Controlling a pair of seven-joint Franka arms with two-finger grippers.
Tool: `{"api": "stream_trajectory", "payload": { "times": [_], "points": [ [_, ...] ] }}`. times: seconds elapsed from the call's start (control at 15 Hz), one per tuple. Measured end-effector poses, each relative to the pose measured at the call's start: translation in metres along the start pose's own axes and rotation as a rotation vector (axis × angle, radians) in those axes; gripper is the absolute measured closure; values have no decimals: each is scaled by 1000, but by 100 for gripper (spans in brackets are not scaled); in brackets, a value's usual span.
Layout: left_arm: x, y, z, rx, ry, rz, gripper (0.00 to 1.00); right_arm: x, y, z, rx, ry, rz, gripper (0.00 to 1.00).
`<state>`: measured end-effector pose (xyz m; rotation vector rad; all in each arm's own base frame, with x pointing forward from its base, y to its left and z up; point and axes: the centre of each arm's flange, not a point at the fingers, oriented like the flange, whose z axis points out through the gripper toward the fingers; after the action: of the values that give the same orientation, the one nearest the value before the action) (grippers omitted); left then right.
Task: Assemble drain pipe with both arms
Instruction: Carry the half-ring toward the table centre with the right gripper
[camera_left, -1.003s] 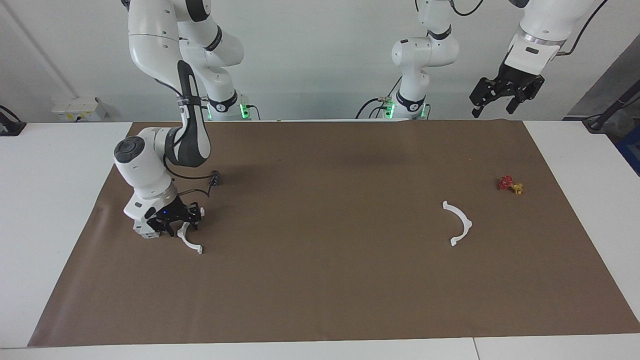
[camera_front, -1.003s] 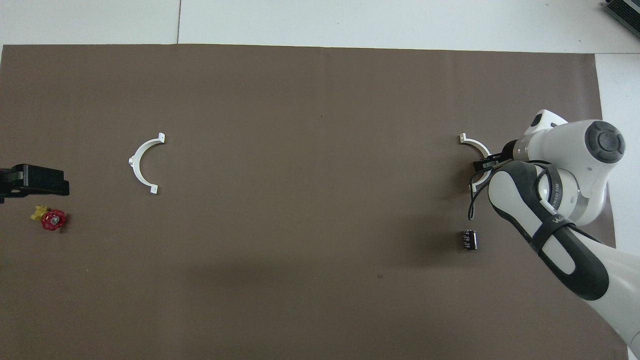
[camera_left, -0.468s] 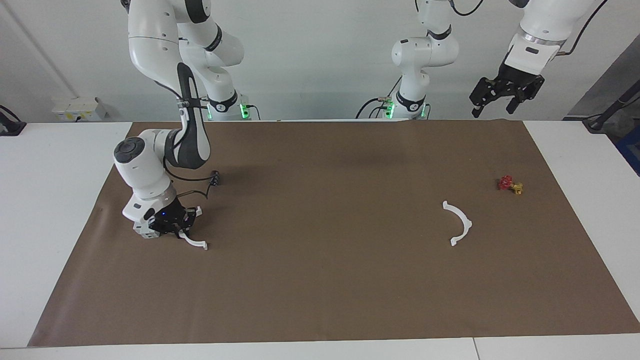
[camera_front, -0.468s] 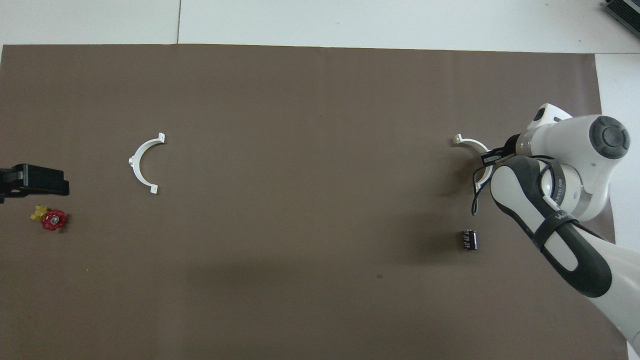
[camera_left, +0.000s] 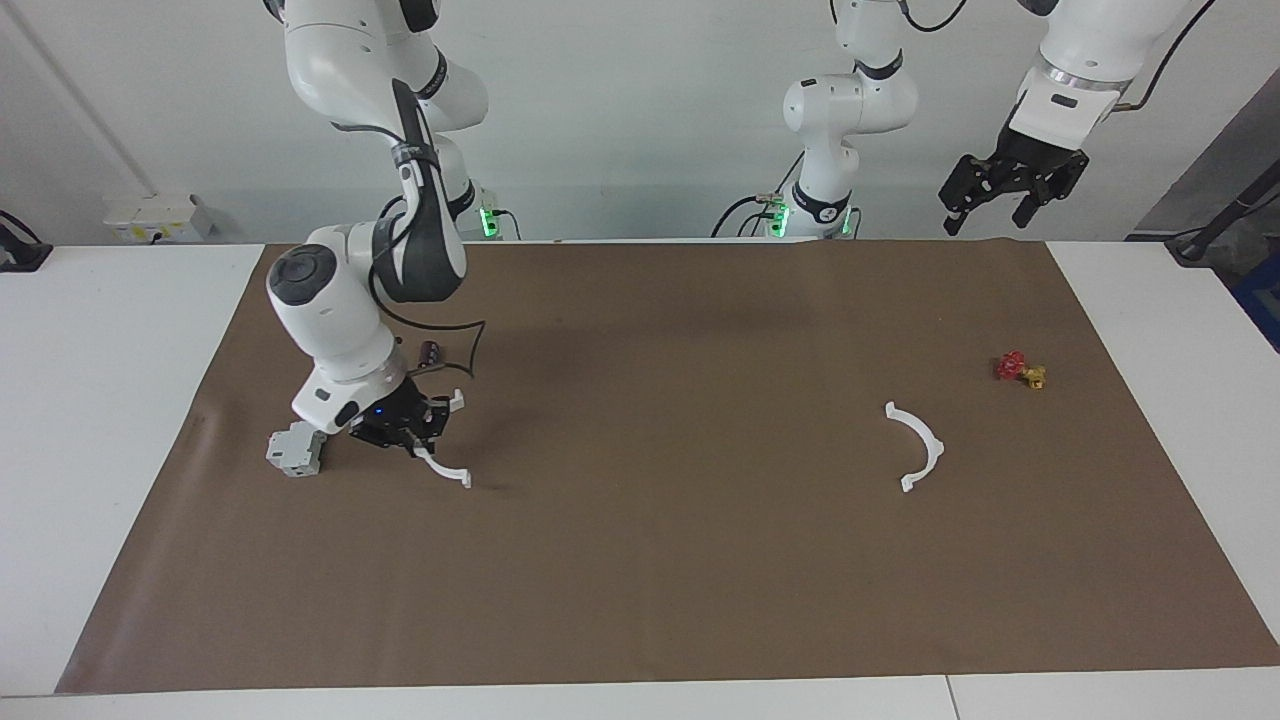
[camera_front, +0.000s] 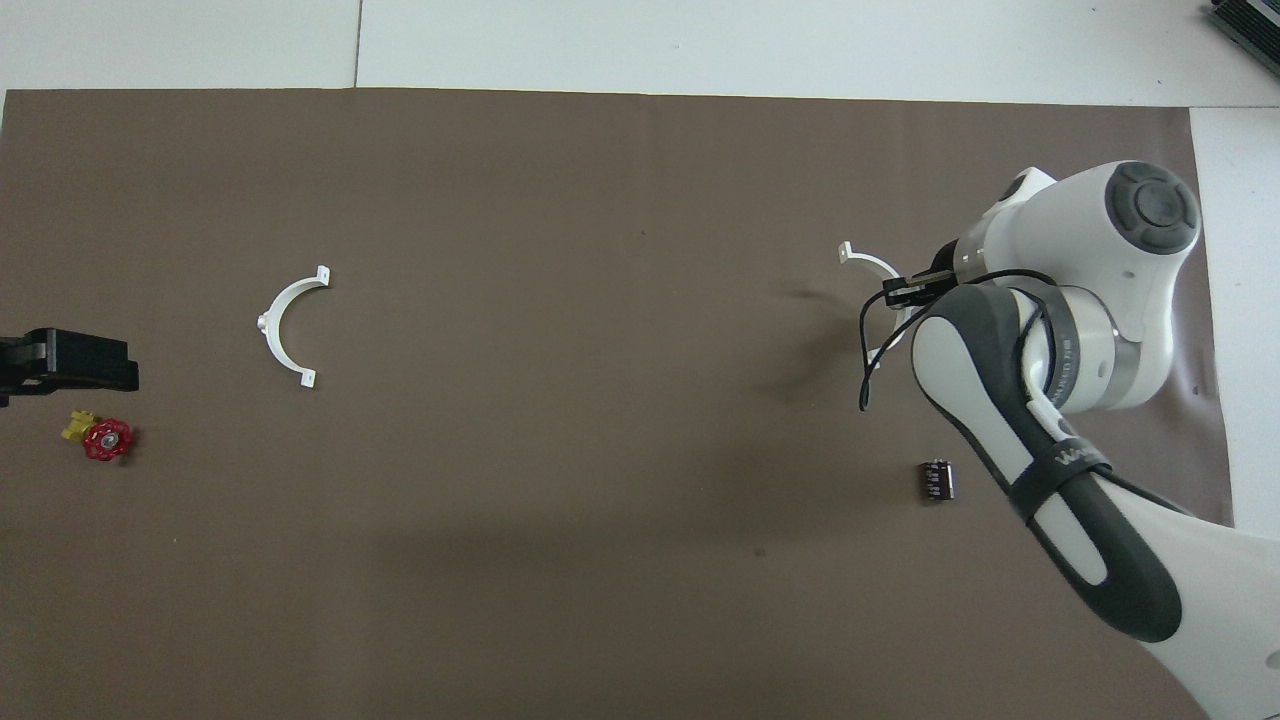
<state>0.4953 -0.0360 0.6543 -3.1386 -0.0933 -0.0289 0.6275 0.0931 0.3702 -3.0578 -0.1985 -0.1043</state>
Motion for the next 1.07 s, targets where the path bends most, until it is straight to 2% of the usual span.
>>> {"api": "stream_trajectory", "payload": {
  "times": [0.27,0.47,0.8,1.07],
  "points": [
    [0,0,0,0,0,0,0,-11,-107,7,0,-11,129,79],
    [0,0,0,0,0,0,0,-25,-167,16,2,-16,165,79],
    [0,0,0,0,0,0,0,-43,-228,57,-30,-6,167,79],
    [0,0,0,0,0,0,0,-50,-252,82,-22,13,199,79]
  ]
}}
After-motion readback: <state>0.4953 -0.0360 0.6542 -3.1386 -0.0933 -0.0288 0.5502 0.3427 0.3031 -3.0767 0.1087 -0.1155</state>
